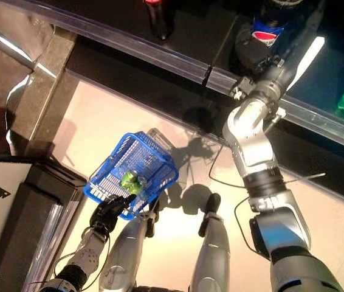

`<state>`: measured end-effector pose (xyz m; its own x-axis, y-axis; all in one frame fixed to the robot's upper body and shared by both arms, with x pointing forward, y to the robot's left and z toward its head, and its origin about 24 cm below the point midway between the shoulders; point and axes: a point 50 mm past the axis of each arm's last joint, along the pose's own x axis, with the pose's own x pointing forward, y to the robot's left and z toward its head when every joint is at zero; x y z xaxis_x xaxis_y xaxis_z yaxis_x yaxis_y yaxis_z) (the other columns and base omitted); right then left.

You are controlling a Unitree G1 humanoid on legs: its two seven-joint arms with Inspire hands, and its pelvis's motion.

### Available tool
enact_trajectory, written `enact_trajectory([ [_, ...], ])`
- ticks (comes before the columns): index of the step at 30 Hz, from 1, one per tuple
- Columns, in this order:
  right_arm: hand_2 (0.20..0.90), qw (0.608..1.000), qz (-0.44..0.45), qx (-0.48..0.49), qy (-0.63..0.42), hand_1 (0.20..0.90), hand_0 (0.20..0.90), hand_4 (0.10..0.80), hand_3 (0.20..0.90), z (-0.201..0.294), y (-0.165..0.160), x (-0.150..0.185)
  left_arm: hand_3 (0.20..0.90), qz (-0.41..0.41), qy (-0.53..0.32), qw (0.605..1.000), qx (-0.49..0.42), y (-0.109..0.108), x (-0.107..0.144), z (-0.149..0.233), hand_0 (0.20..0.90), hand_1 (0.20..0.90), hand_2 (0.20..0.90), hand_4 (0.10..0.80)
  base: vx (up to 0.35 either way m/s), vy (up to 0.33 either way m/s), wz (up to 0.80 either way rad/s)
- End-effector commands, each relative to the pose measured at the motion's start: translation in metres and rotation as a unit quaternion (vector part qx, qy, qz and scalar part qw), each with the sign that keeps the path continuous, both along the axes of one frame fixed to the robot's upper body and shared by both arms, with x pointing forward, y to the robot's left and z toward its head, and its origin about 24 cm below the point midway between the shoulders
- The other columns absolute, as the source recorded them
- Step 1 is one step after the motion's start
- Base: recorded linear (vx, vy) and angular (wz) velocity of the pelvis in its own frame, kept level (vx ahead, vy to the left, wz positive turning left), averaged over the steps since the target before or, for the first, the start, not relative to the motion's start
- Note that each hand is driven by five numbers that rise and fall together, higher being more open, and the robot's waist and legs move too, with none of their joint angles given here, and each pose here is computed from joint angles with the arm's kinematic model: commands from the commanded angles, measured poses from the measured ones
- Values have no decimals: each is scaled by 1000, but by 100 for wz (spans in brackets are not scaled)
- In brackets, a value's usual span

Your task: Pick up the drink and place into the basket.

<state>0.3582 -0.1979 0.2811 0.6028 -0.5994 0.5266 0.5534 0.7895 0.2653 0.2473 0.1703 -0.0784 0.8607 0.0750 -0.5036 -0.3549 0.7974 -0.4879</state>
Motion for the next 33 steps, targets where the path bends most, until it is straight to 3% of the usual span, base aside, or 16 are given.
enact_trajectory([
  [1,900,990,12,-38,-138,900,900,800,900,75,1,-26,200,-17,73,997,31,18,-51,-29,300,300,300,100,0,0,0],
  [15,900,993,-2,-12,-115,900,900,800,900,96,-20,-15,200,-26,72,997,31,24,-50,-27,300,300,300,100,0,1,1],
  [16,578,993,-2,-10,-114,578,578,424,524,97,-21,-14,200,-26,72,997,31,24,-50,-27,300,300,300,100,0,0,0],
  [17,364,993,-3,-7,-114,364,364,174,274,97,-22,-14,200,-27,71,997,31,24,-50,-26,300,300,300,100,0,0,0],
  [18,300,993,-4,-5,-115,300,300,100,200,98,-24,-14,200,-28,70,997,30,24,-51,-26,300,300,300,100,0,0,0],
  [33,300,993,-11,-7,-117,300,300,100,200,103,-41,-16,200,-30,66,997,30,30,-52,-25,300,300,300,100,-4,0,1],
])
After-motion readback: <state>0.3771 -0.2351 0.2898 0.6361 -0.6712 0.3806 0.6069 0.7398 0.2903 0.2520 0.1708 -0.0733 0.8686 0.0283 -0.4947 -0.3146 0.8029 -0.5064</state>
